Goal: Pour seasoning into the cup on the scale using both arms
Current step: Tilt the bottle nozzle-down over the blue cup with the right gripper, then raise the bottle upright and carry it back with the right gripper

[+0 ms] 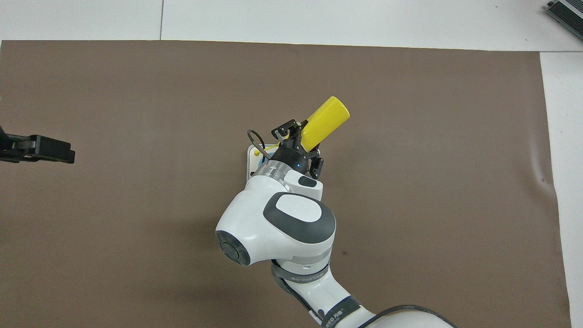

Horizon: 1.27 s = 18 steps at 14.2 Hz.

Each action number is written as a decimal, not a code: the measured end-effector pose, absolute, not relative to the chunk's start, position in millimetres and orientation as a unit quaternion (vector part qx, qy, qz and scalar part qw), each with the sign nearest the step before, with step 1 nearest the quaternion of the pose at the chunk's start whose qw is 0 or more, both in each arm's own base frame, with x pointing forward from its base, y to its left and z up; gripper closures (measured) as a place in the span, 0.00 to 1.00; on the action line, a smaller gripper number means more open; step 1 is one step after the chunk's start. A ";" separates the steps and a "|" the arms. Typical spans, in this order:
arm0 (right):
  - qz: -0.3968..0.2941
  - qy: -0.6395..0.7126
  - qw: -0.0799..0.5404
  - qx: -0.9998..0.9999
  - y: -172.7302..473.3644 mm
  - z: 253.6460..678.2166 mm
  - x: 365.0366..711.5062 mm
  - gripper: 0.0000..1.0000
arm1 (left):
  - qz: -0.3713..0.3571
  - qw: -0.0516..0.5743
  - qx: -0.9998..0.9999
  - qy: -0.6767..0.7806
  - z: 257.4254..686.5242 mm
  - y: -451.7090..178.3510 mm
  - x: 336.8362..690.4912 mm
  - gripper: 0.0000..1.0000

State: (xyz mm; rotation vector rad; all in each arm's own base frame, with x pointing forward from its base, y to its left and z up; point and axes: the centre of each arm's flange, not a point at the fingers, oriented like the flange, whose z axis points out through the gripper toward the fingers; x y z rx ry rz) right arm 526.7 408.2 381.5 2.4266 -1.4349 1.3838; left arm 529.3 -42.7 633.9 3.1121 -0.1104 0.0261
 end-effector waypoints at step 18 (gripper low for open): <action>0.440 -0.495 -0.015 0.749 387.9 419.4 541.1 0.45 | 0.008 0.014 0.999 -0.035 633.8 -42.7 529.3 0.00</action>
